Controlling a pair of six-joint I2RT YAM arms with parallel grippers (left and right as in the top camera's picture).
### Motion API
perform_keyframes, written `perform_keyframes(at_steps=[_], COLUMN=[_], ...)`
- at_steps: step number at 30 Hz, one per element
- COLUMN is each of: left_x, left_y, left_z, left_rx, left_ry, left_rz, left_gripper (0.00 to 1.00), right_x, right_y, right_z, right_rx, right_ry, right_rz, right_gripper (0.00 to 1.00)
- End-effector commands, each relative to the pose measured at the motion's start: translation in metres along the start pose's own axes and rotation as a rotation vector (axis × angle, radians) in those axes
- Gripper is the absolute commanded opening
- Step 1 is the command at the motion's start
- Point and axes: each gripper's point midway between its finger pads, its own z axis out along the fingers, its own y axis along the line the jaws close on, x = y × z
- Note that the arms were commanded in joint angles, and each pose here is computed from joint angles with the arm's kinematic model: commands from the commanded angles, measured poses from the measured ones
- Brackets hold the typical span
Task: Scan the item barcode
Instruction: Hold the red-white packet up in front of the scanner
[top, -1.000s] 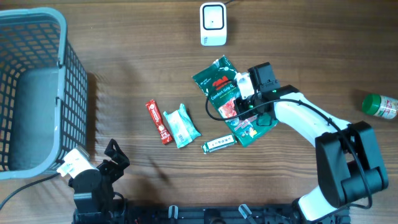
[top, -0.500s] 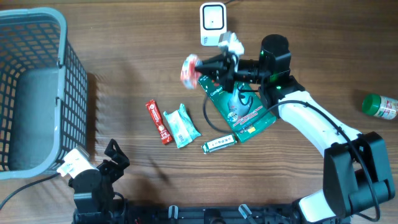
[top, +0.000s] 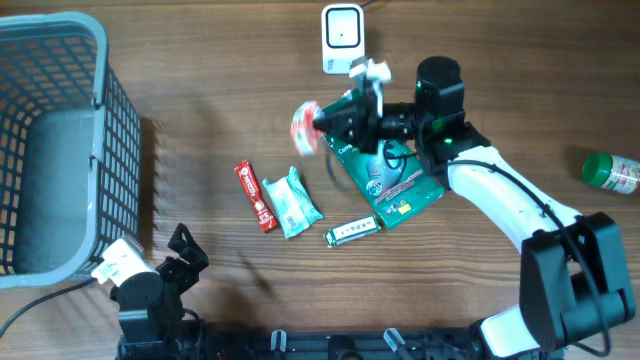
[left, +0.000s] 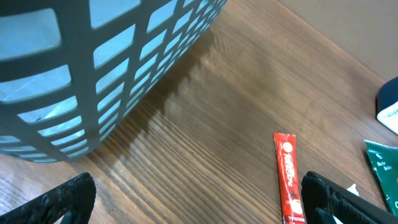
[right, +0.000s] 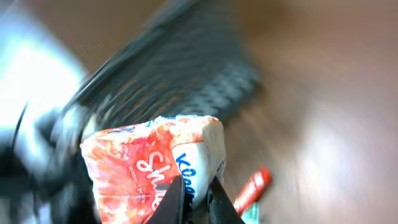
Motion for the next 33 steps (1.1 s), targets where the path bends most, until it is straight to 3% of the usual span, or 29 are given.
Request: perform_keyframes(at_steps=[1,3,5,10,15,20,24,29,33], left_x=[0.0,0.0,0.0,0.0,0.0,0.0,0.0,0.0,0.0], left_y=[0.002,0.002,0.002,0.002,0.002,0.002,0.002,0.002,0.002], left_z=[0.001,0.001,0.001,0.001,0.001,0.001,0.001,0.001,0.001], left_rx=[-0.011,-0.011,-0.011,-0.011,-0.011,-0.011,-0.011,-0.011,-0.011], left_ry=[-0.007,-0.007,-0.007,-0.007,-0.007,-0.007,-0.007,-0.007,-0.007], left_rz=[-0.007,-0.007,-0.007,-0.007,-0.007,-0.007,-0.007,-0.007,-0.007], left_gripper=[1.0,1.0,1.0,1.0,1.0,1.0,1.0,1.0,1.0], right_x=[0.017,0.044,0.05,0.05,-0.023,-0.055,-0.104,-0.124,-0.114], right_y=[-0.057,-0.072,-0.079,-0.07,-0.079,-0.118,-0.144,-0.192,-0.223], right_z=[-0.009,-0.017,-0.021,-0.017,-0.004,-0.01,0.002,0.028,0.032], right_rx=[0.301,0.421,0.468,0.397,0.137,0.132,0.096,0.105,0.142], right_ry=[-0.147,-0.156,-0.2,-0.277,-0.426,-0.601,-0.644,-0.632,-0.664], right_rz=[1.042,1.283,1.401,1.892,1.615,1.549,1.507,1.522,1.544], right_gripper=[0.05,0.04,0.04,0.04,0.04,0.04,0.04,0.04,0.04])
